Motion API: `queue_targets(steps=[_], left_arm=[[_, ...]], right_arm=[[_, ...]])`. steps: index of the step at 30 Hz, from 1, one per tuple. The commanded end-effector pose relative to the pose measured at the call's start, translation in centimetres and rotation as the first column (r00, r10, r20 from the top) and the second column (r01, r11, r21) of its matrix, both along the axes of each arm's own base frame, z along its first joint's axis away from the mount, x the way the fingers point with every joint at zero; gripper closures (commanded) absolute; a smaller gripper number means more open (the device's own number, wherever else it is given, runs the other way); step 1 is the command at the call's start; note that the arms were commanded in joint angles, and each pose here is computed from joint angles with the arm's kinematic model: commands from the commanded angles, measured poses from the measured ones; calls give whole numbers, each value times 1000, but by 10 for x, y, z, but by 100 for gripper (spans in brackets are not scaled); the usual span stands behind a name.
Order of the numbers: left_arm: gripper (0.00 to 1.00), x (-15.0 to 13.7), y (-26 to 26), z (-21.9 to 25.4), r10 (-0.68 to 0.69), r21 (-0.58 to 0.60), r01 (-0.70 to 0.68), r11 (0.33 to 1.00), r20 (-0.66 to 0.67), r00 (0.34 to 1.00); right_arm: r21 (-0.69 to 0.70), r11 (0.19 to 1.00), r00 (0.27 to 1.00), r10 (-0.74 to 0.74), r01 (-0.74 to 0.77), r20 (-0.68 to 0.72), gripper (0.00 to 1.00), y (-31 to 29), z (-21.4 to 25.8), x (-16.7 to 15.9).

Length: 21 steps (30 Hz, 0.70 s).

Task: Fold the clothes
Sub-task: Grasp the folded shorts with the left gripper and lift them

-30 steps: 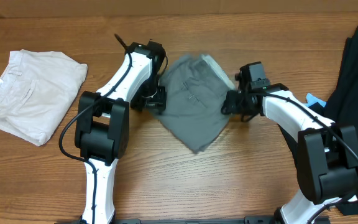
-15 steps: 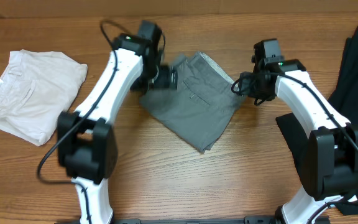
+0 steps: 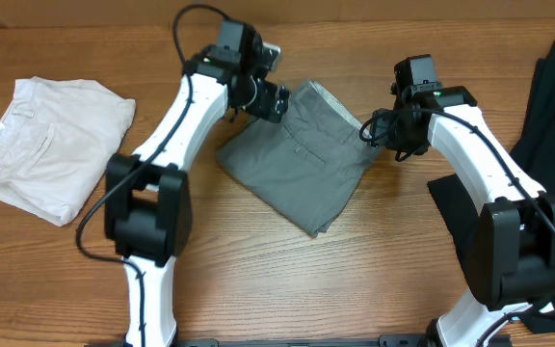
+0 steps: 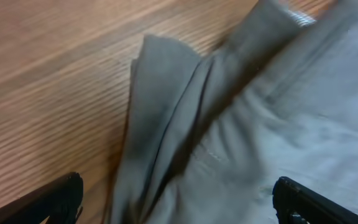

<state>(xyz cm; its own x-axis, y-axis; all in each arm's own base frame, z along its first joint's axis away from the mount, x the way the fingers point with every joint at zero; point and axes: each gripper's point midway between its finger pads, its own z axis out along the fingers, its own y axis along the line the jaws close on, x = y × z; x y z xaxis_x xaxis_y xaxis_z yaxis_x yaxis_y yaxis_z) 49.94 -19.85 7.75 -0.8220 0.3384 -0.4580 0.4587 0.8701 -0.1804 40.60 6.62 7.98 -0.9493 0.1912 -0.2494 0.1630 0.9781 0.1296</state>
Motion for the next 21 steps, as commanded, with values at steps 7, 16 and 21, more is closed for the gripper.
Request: queue_targets(steps=[7, 16, 21], left_arm=[[0, -11, -25, -68, -84, -51, 79, 996, -112, 990], [44, -26, -36, -105, -108, -41, 102, 994, -183, 977], [96, -10, -30, -78, -90, -51, 84, 995, -139, 986]], right_arm=[[12, 1000, 1000, -8, 8, 12, 38, 0, 6, 4], [6, 1000, 1000, -8, 8, -23, 38, -1, 4, -4], [6, 1000, 1000, -8, 8, -22, 38, -1, 4, -4]])
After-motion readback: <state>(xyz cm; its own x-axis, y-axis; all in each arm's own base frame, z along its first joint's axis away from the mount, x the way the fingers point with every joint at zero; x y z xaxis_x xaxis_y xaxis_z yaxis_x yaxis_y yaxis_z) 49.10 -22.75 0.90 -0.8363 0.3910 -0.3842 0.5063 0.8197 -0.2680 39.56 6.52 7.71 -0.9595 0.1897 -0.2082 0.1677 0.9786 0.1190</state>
